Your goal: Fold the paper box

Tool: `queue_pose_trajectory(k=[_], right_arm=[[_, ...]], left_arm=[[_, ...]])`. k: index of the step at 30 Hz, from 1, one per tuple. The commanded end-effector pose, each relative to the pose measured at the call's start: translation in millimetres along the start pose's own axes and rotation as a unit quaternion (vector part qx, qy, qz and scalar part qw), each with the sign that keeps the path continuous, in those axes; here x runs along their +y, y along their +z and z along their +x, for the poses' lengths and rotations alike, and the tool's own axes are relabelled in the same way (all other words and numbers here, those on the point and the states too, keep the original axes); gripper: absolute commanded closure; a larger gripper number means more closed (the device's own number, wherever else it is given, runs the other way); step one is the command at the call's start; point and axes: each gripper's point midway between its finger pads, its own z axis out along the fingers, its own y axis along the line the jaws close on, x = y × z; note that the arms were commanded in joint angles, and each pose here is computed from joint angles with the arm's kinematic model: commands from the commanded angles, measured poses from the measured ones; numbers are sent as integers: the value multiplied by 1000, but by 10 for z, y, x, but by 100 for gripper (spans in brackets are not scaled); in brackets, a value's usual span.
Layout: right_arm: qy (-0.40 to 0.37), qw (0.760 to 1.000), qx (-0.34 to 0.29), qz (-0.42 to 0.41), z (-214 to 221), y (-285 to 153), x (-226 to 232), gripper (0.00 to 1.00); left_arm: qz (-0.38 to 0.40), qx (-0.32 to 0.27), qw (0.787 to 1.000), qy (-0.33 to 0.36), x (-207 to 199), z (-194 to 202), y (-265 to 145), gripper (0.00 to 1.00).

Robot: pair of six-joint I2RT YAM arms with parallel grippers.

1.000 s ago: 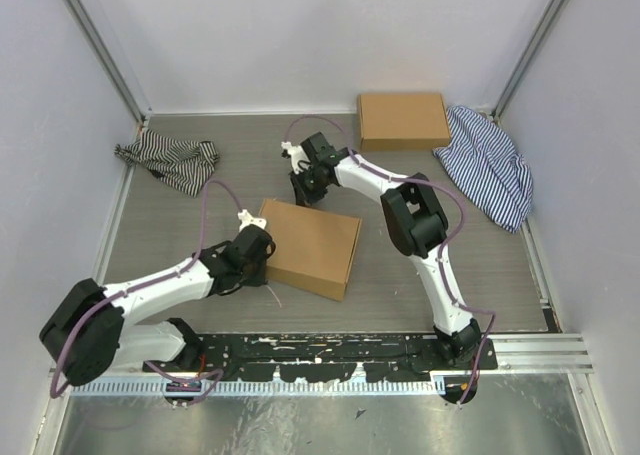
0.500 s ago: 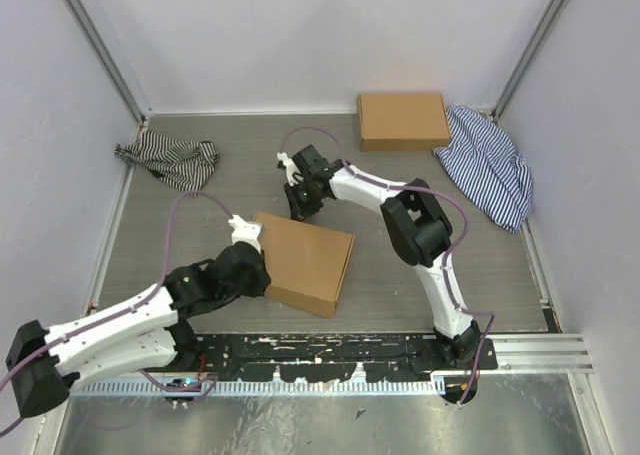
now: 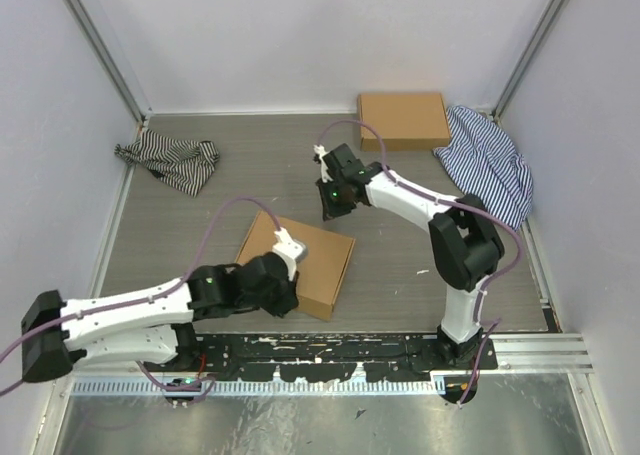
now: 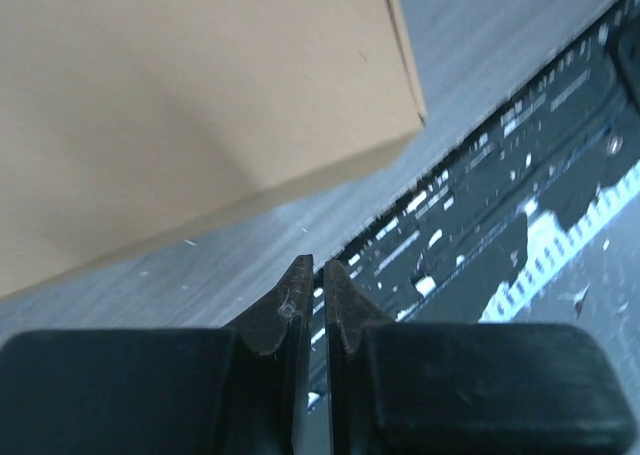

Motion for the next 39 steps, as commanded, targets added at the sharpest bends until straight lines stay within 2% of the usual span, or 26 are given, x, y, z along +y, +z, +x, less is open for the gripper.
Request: queue_pose_trajectory(k=[1,8,13,19,26,31,39], right_arm=[[27,999,-3,17,182,-166,-106,88],[38,999,18,-7,467,-165,-65,88],[33,999,24,-17,526,-174,-37,89],[19,999,32,-37,521,-150,30,88],[-10,993,78,-87,696,-5,248,88],[-4,996,80,-48,658,115,119,89],[37,998,45,19,435,79,-217,91]], left_arm=[[14,-2,997,80,-308,57,96,84],[-12,10,993,114,-523,226,504,87],[-42,-22,994,101,-509,163,731,89],[-101,-30,989,107,-401,125,972,91],[-157,-66,981,94,-374,-46,1212,90],[-208,-92,969,98,-261,-187,1308,89],[-213,-77,967,113,-193,-179,1271,89]])
